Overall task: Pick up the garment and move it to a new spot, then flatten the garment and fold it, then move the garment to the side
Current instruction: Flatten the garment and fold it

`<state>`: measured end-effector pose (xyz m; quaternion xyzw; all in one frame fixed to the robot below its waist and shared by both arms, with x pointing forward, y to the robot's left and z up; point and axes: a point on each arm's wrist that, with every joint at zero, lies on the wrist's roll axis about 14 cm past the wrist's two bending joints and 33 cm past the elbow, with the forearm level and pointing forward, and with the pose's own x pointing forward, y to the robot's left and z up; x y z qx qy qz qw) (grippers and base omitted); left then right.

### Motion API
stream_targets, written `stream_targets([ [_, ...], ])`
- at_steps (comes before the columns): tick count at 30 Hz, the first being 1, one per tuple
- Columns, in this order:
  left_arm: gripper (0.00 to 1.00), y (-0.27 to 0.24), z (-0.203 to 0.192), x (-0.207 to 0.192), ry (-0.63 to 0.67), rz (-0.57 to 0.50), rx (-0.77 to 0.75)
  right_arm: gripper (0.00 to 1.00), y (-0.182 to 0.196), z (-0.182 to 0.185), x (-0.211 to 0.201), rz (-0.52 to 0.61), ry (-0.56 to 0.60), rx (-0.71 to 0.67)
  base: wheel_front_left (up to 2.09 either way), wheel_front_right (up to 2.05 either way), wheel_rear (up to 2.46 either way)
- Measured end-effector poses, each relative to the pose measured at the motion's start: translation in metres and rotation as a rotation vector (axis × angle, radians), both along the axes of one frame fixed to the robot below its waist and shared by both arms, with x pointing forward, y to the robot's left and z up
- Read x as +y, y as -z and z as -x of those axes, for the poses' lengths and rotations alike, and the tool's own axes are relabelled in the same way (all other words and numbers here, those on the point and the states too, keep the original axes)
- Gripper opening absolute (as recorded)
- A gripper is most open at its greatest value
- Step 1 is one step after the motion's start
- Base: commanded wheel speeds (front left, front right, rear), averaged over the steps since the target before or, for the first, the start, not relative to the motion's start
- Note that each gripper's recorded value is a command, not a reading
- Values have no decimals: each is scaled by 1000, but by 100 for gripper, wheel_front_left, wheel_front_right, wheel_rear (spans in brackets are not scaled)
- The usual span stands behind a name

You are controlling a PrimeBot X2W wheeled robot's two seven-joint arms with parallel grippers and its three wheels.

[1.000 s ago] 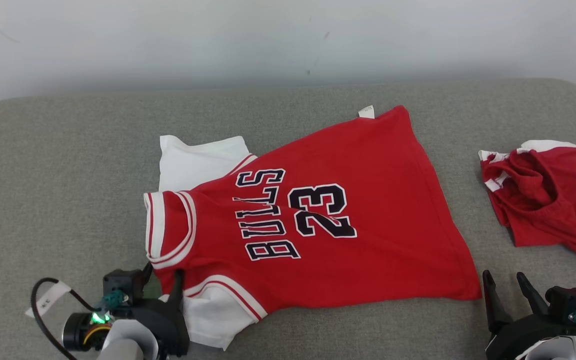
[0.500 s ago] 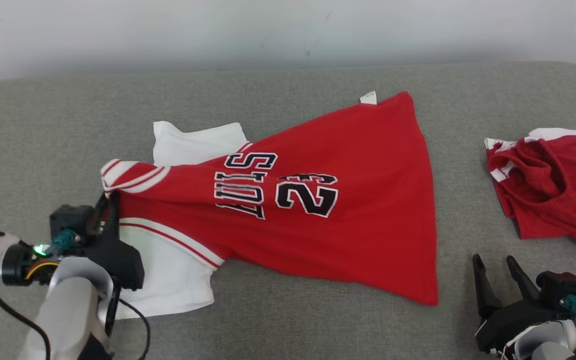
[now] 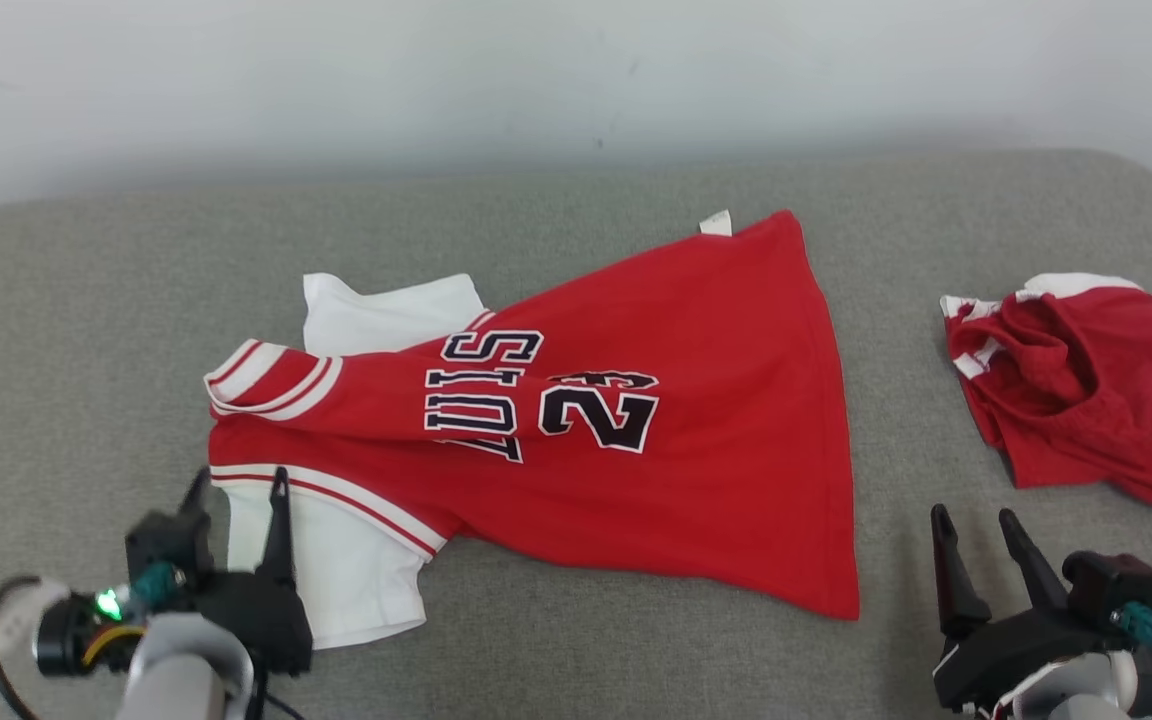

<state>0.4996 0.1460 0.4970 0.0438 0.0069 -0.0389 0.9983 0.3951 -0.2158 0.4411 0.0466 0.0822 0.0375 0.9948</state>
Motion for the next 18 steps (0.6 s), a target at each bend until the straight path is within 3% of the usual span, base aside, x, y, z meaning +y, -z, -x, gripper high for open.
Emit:
stream_targets([
  [18,100,-3,93,33,-129,76,-54,100,-31,17,54,-14,-118,-108,0,0,0],
])
